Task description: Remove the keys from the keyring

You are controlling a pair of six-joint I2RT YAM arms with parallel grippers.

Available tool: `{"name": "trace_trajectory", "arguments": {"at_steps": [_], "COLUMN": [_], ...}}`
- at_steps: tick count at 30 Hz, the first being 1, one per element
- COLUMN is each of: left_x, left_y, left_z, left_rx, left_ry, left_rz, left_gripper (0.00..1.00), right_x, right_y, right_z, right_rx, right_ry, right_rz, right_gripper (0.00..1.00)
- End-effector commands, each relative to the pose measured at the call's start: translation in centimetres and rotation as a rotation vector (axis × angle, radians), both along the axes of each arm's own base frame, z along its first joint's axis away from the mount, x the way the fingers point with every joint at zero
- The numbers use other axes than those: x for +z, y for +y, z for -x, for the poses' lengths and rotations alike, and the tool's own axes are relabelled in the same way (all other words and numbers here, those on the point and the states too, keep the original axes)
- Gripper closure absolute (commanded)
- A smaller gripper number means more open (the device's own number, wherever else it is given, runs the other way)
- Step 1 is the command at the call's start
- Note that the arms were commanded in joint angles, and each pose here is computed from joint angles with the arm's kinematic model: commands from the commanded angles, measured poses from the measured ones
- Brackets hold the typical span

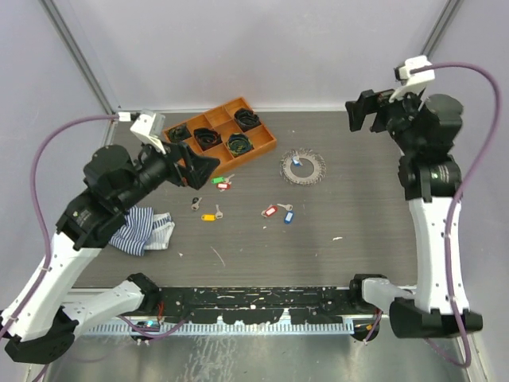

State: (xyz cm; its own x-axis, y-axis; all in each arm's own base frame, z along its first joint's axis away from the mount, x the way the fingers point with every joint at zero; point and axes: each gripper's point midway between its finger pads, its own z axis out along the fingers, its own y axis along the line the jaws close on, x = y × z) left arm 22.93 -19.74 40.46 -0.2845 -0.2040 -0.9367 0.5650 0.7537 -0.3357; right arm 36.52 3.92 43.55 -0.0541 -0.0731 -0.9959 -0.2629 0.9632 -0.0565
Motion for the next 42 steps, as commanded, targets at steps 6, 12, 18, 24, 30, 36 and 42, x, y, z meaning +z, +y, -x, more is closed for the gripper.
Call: {"name": "trace_trajectory", "arguments": {"at_steps": [6, 12, 18, 24, 30, 36, 42], "left_x": [6.6, 8.0, 8.2, 7.6, 7.1, 6.6, 6.2], "left_y": [0.7, 1.5, 2.2, 2.2, 2.0, 1.9, 1.7], "left_z": [2.5, 3.8, 4.5, 4.5, 4.3, 4.0, 3.6], "left_rx": [-0.075, -0.083, -0.076, -0.075, -0.076, -0.075, -0.072], "left_ry": [-0.106, -0.140, -0.153, -0.147, -0.145, -0.139, -0.135], "left_rz": [0.011, 0.036, 0.036, 0.028, 0.021, 0.008, -0.003], "left_gripper": [0.02, 0.02, 0.02, 0.02, 0.02, 0.02, 0.02], "right_x": [7.8, 9.5, 10.1, 10.1, 9.7, 9.7, 9.8], "right_y": [1.8, 1.8, 1.8, 1.7, 2.0, 2.0, 2.1], "right_z": [6.1, 7.7, 8.0, 8.1, 7.7, 7.5, 7.0], "right_rx": [0.001, 0.003, 0.007, 0.008, 0.026, 0.029, 0.035], "right_ry": [-0.033, -0.049, -0.058, -0.059, -0.043, -0.043, -0.040], "right_rz": [-0.324, -0.351, -0.353, -0.352, -0.350, -0.345, -0.341], "right_gripper": [0.00, 0.00, 0.00, 0.00, 0.00, 0.00, 0.00]}}
